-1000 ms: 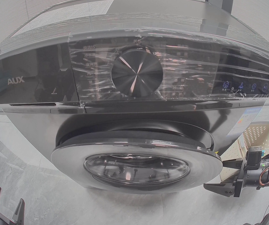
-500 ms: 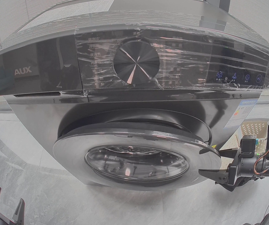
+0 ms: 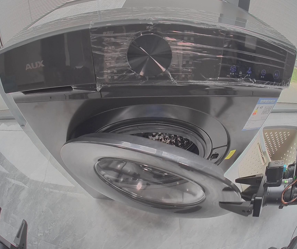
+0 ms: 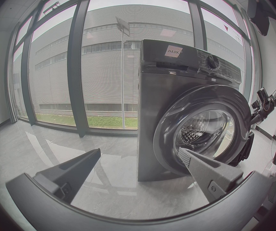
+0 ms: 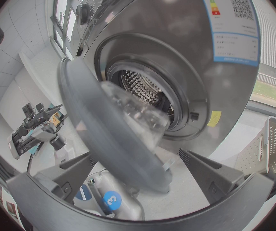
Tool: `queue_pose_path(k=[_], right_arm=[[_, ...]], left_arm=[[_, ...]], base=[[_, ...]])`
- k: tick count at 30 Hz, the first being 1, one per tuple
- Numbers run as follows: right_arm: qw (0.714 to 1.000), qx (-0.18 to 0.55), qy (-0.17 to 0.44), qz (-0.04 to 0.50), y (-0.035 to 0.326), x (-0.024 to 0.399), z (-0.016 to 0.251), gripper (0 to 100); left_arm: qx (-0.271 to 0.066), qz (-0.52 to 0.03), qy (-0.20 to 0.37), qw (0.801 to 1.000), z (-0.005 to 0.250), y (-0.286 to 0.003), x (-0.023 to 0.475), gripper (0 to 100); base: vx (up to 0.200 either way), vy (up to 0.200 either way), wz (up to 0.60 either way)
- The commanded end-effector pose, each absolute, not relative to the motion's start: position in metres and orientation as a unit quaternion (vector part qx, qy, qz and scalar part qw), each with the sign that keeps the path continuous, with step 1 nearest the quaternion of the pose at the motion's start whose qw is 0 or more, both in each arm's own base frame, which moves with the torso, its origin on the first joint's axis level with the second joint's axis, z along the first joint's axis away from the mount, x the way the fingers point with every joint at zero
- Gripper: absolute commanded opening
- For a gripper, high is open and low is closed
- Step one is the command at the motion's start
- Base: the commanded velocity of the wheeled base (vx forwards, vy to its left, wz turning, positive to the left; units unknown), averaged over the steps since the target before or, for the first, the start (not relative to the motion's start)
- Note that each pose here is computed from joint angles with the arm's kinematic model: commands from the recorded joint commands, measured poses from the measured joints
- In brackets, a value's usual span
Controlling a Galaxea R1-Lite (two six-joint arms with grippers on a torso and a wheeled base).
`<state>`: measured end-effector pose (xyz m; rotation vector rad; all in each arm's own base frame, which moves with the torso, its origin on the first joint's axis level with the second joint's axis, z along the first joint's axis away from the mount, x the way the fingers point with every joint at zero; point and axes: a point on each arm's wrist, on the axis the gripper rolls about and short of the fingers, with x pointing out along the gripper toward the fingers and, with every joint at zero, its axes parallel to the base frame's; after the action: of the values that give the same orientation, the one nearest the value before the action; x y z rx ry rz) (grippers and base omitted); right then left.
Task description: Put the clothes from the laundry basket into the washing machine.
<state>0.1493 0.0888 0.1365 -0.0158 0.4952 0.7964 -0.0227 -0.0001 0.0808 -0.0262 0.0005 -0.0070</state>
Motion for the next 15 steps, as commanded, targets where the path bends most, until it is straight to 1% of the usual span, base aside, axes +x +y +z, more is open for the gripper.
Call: queue_pose_path(k=[1,5,9,13,15], right_arm=[[0.905,0.005,0.234,0.355,0.09,0.169,0.143,100],[0.906,0.014,0.237,0.351,0.095,0.177,0.146,100],[0.895,0.012,0.256,0.364,0.105,0.177,0.138,100],[0.89,0.013,0.272,0.366,0.1,0.169,0.129,100],[0.891,0.016,0.265,0.368,0.097,0.163,0.128,100]], left_arm=[[-0.016,-0.003,0.002,1.0,0.076,0.0,-0.023,100],[-0.014,-0.003,0.002,1.0,0.076,0.0,-0.023,100],[-0.013,-0.003,0.002,1.0,0.076,0.0,-0.023,100],[-0.016,-0.003,0.002,1.0,0.076,0.0,-0.023,100],[-0.016,-0.001,0.002,1.0,0.076,0.0,-0.023,100]], base=[[0.0,0.0,0.0],[0.0,0.0,0.0],[0.0,0.0,0.0],[-0.2,0.0,0.0],[-0.2,0.0,0.0]])
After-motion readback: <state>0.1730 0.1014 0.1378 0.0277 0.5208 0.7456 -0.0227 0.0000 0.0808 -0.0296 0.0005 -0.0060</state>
